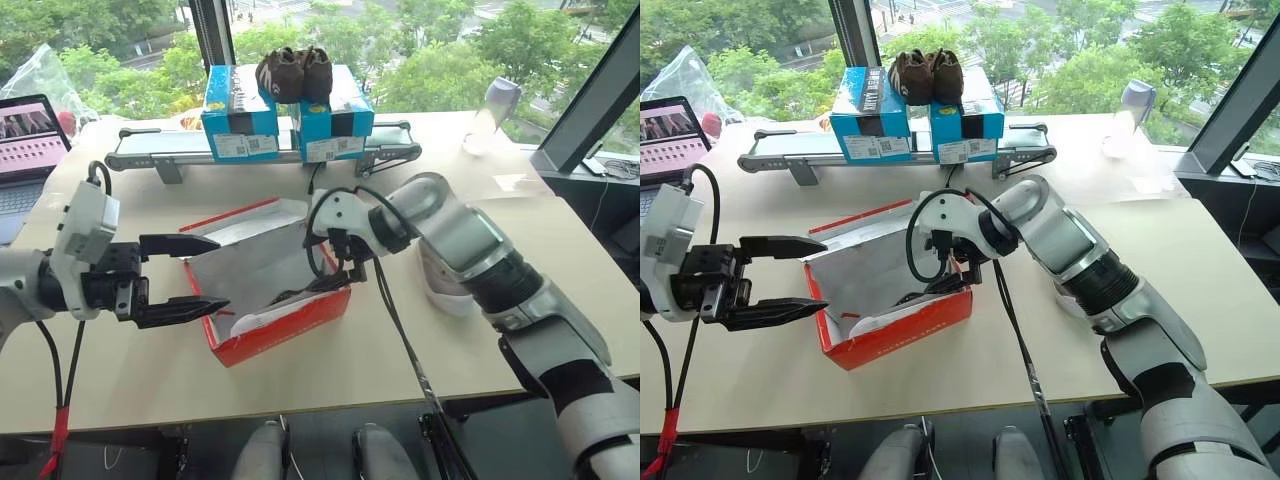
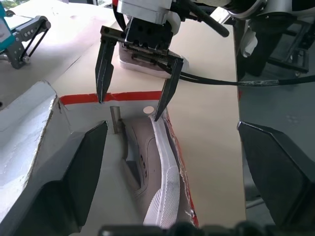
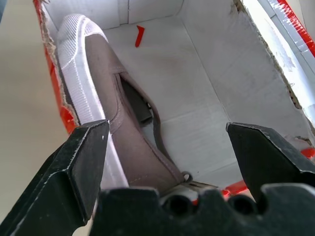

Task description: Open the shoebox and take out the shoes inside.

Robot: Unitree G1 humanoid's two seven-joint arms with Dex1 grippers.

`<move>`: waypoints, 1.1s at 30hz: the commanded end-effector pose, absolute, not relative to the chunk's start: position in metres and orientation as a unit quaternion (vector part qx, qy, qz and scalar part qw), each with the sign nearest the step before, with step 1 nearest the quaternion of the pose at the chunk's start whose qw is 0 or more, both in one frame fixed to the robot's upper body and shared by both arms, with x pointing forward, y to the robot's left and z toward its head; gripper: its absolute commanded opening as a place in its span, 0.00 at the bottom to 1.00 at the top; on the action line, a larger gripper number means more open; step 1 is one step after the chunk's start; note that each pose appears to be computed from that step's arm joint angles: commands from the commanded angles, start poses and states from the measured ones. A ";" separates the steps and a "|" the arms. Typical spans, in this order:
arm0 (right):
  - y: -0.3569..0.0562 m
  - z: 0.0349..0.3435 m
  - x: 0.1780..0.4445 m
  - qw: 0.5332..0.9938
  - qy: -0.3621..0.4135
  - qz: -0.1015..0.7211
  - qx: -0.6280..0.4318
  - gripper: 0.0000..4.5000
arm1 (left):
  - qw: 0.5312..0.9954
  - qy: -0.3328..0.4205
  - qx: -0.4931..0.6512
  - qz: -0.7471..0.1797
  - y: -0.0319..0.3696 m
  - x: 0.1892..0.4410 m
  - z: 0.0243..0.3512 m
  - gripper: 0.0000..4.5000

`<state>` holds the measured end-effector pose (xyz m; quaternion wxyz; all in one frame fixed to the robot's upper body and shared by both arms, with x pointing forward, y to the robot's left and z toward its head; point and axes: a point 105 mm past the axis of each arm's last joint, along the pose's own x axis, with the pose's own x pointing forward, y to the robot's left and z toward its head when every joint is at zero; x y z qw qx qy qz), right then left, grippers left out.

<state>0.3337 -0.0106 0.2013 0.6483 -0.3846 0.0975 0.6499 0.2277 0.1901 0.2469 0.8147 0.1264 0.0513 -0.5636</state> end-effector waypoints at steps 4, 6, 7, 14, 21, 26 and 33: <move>-0.012 0.202 0.324 0.618 0.091 0.667 -0.406 0.99 | 0.817 0.031 0.141 -0.558 0.189 0.223 0.256 1.00; -0.012 0.202 0.323 0.616 0.092 0.670 -0.405 0.99 | 0.818 0.031 0.141 -0.557 0.189 0.222 0.256 1.00; -0.012 0.201 0.322 0.615 0.093 0.670 -0.404 0.99 | 0.818 0.031 0.141 -0.557 0.189 0.222 0.256 1.00; -0.010 0.194 0.319 0.607 0.100 0.676 -0.407 0.99 | 0.819 0.032 0.142 -0.555 0.189 0.221 0.255 1.00; -0.003 0.186 0.313 0.579 0.103 0.694 -0.416 0.99 | 0.821 0.032 0.142 -0.552 0.189 0.221 0.254 1.00; 0.008 0.181 0.313 0.556 0.098 0.707 -0.426 0.99 | 0.823 0.031 0.142 -0.550 0.189 0.221 0.254 1.00; 0.021 0.166 0.320 0.524 0.111 0.722 -0.437 0.99 | 0.828 0.031 0.139 -0.542 0.188 0.218 0.252 1.00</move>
